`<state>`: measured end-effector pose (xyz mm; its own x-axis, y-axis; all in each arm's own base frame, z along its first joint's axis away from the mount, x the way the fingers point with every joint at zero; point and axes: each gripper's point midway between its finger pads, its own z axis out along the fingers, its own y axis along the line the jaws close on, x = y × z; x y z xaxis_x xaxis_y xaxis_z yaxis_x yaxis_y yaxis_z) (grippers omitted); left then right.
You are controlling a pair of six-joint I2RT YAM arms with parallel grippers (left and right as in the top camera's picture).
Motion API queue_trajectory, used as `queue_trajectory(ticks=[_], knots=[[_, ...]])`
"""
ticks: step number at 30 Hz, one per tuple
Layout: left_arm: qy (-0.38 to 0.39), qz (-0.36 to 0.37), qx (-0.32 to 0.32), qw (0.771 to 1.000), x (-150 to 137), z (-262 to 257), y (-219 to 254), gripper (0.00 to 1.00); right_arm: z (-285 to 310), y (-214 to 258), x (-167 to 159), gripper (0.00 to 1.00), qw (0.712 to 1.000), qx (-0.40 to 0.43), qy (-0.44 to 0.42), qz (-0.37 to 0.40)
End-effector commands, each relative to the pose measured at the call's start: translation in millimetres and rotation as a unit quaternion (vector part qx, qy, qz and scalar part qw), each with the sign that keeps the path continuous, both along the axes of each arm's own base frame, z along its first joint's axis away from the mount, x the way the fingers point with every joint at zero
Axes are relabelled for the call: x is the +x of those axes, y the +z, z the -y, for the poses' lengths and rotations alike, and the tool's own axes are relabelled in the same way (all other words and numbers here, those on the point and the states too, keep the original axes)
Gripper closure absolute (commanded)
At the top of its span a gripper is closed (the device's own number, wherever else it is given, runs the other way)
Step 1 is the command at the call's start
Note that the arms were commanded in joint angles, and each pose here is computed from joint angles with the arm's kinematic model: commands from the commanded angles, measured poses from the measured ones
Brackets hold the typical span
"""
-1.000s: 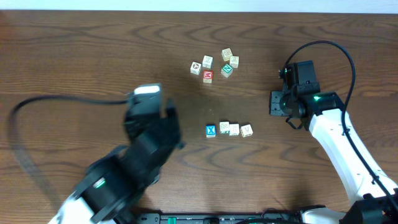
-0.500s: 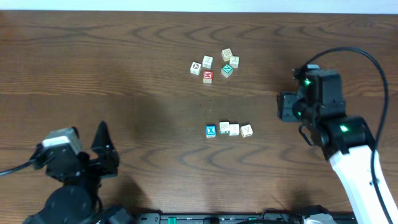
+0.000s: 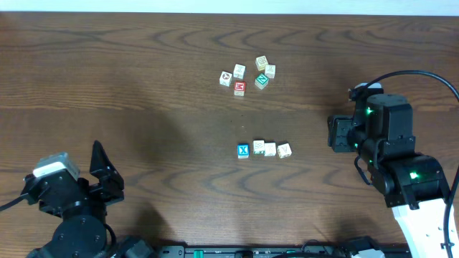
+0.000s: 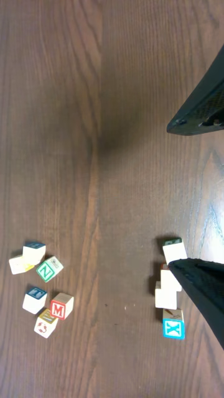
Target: Lift 4 blocks
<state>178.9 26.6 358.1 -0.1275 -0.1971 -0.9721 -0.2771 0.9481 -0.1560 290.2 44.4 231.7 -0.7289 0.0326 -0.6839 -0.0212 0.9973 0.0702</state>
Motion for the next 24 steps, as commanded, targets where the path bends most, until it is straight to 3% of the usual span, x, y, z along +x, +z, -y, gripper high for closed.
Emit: queue_trajectory(ticks=[1,12,24], knots=[[0.023,0.000,0.018,1.000,-1.1,-7.5,-0.1,0.38,6.7,3.1,-0.2,0.39,1.000,-0.010,-0.007,0.007],[-0.054,-0.103,0.072,0.991,32.8,51.3,-38.3,0.38,7.5,-1.6,-5.0,0.40,1.000,-0.012,-0.007,-0.006],[-0.032,-0.174,0.077,0.981,66.8,90.0,-80.8,0.40,5.3,-3.1,-3.7,0.40,1.000,-0.006,-0.005,-0.009]])
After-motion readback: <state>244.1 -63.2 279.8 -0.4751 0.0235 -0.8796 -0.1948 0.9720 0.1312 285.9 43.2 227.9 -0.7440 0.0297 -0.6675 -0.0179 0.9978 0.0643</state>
